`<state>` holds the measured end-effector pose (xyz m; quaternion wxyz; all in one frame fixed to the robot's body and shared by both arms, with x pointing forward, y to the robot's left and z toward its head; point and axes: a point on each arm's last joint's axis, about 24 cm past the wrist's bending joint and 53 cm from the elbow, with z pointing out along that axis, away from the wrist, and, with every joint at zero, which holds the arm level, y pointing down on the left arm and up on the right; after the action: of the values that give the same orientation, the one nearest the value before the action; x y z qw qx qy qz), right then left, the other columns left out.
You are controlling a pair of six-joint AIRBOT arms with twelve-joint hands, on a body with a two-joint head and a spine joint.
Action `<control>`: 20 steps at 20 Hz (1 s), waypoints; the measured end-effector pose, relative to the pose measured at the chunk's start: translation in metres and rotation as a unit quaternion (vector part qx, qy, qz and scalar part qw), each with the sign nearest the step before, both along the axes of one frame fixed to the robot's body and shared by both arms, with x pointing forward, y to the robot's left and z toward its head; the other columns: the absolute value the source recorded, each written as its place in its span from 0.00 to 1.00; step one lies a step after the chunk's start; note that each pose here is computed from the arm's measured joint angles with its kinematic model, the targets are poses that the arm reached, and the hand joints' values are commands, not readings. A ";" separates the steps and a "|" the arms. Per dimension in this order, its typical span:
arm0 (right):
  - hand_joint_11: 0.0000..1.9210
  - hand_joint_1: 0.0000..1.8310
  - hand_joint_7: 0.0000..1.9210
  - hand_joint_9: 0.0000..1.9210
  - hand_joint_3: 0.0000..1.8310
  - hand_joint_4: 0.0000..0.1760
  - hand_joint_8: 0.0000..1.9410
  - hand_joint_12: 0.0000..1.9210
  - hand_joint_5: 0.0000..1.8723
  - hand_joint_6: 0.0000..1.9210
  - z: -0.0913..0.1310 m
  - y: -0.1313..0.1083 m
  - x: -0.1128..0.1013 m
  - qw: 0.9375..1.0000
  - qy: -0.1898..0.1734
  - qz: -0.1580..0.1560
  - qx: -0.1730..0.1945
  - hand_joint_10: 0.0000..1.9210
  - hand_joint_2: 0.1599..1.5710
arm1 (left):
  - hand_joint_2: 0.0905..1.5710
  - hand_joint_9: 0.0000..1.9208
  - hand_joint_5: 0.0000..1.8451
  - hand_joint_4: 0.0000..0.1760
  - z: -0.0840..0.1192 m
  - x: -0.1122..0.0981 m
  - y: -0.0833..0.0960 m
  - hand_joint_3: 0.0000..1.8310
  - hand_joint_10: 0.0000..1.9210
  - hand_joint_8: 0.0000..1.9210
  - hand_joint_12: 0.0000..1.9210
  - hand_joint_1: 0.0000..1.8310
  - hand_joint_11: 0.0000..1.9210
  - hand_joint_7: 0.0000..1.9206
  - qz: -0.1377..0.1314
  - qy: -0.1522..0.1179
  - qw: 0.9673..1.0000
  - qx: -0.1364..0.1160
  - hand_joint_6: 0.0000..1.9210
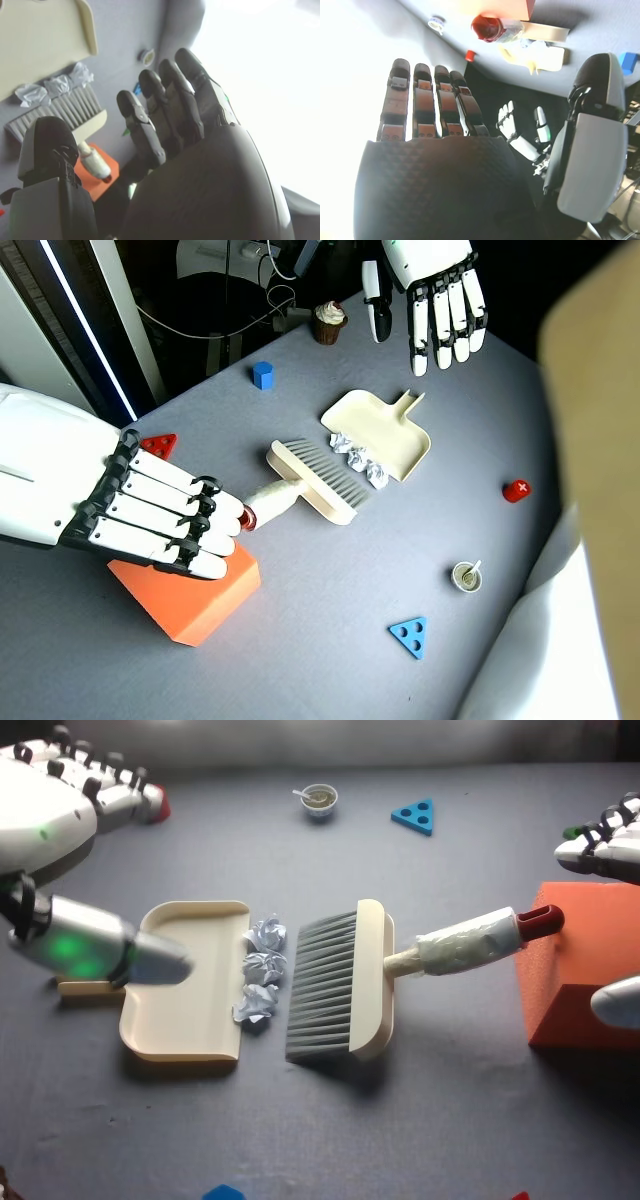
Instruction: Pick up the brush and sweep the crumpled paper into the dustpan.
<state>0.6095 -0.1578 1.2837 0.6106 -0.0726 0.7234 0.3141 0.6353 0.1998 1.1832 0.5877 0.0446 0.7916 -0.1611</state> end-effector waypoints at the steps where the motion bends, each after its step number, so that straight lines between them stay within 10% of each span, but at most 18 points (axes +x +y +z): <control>1: 0.06 0.00 0.07 0.08 0.00 0.00 0.00 0.04 0.05 0.00 0.000 0.001 0.000 1.000 0.000 0.001 -0.001 0.00 0.57 | 0.51 0.08 0.07 0.00 0.001 -0.001 -0.001 0.00 0.00 0.00 0.13 0.06 0.03 0.08 0.000 -0.002 1.000 0.001 0.00; 8: 0.07 0.00 0.08 0.09 0.00 0.00 0.00 0.03 0.06 0.00 0.000 0.002 -0.001 1.000 0.000 0.002 0.000 0.00 0.57 | 0.52 0.08 0.05 0.00 -0.001 0.000 0.000 0.00 0.00 0.00 0.12 0.03 0.05 0.08 -0.002 -0.001 1.000 0.010 0.00; 20: 0.06 0.00 0.08 0.08 0.00 0.00 0.00 0.02 0.06 0.00 0.017 0.001 -0.001 0.999 -0.050 -0.013 -0.009 0.00 0.57 | 0.58 0.09 0.03 0.00 -0.038 -0.002 -0.023 0.01 0.00 0.00 0.12 0.40 0.07 0.06 -0.057 0.030 0.998 0.023 0.01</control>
<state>0.6084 -0.1566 1.3006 0.6491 -0.0843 0.6957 0.2960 0.6330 0.1768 1.1453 0.5527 0.0984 0.8083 -0.1773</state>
